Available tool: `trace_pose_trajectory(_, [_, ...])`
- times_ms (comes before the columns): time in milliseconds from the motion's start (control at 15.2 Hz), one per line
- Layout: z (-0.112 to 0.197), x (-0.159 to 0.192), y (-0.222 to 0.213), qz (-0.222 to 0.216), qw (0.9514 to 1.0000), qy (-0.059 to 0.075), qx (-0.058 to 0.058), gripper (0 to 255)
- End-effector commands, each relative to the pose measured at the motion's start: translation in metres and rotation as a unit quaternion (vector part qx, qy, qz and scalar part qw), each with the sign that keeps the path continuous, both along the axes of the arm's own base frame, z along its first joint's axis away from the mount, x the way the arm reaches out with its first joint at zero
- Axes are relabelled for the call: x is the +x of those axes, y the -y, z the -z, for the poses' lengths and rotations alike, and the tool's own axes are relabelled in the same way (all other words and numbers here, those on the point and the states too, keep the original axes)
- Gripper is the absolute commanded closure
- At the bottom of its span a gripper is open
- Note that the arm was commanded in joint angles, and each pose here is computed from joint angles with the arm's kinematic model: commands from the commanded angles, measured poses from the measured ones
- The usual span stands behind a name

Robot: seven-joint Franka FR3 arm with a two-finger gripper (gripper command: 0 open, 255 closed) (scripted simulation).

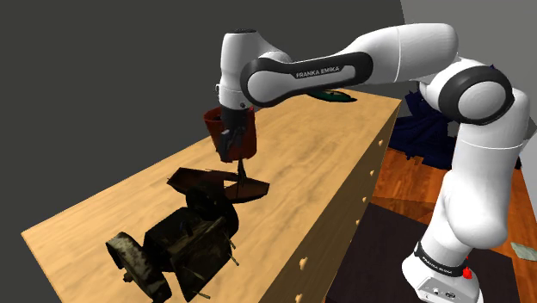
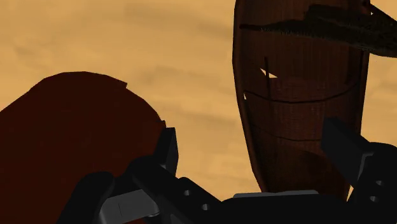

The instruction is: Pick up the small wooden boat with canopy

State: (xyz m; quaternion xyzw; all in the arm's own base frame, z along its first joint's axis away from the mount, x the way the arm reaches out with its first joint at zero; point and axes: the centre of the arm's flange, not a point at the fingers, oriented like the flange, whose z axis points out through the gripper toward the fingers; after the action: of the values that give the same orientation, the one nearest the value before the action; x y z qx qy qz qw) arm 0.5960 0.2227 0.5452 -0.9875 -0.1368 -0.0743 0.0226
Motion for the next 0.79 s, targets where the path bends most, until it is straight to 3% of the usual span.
trace_pose_trajectory(0, [0.008,0.021,-0.017,-0.005,1.0,-0.001,-0.005,0])
trace_pose_trajectory(264, [0.017,0.057,-0.054,-0.019,0.9997,0.004,-0.012,0])
trace_pose_trajectory(726, [0.049,0.06,-0.057,-0.02,0.9997,0.005,-0.013,0])
